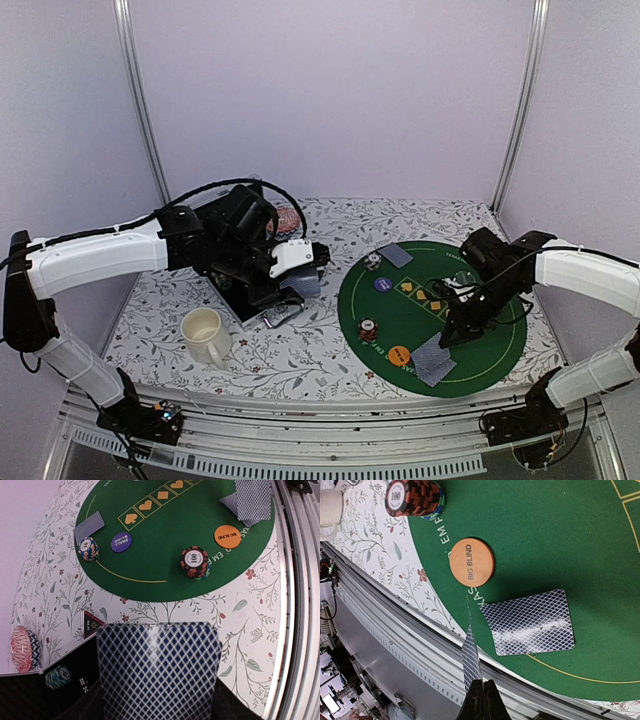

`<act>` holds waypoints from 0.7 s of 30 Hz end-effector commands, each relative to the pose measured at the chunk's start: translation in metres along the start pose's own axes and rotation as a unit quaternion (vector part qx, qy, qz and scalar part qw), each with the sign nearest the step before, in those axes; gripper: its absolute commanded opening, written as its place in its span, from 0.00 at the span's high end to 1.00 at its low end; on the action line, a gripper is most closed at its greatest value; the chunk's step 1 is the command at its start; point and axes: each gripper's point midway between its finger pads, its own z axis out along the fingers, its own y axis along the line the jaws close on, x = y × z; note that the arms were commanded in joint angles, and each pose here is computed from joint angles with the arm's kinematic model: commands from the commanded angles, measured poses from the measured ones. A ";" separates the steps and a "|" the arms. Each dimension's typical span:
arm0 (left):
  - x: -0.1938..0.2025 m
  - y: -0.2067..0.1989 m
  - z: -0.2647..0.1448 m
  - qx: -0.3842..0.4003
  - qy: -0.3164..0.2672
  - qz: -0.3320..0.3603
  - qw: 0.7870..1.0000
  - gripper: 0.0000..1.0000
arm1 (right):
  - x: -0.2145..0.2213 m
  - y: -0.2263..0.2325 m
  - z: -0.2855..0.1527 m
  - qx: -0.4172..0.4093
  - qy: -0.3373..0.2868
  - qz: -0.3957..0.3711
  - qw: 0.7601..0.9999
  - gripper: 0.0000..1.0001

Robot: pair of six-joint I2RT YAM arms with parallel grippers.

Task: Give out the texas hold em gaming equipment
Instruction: Distribute the poker card in the big blind area.

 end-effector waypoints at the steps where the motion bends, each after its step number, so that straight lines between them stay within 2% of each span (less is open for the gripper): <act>1: -0.010 -0.003 -0.002 0.001 -0.019 0.010 1.000 0.40 | -0.003 -0.004 0.006 0.048 0.011 -0.035 0.998 0.98; 6: -0.010 -0.004 -0.002 0.003 -0.019 0.009 1.000 0.40 | -0.022 0.023 0.002 0.023 0.002 -0.097 0.995 0.98; 12: -0.012 -0.003 -0.004 0.000 -0.022 0.011 1.000 0.40 | -0.058 0.063 -0.028 -0.010 -0.058 -0.185 0.981 0.98; 15: -0.010 -0.003 -0.005 -0.001 -0.021 0.012 1.000 0.40 | -0.070 0.087 -0.055 -0.027 -0.103 -0.246 0.963 0.98; 17: -0.010 -0.004 -0.005 -0.001 -0.021 0.013 1.000 0.40 | -0.065 0.089 -0.062 0.000 -0.109 -0.312 0.944 0.98; 21: -0.010 -0.003 -0.004 -0.001 -0.022 0.015 1.000 0.40 | -0.053 0.088 -0.069 0.006 -0.112 -0.383 0.917 0.98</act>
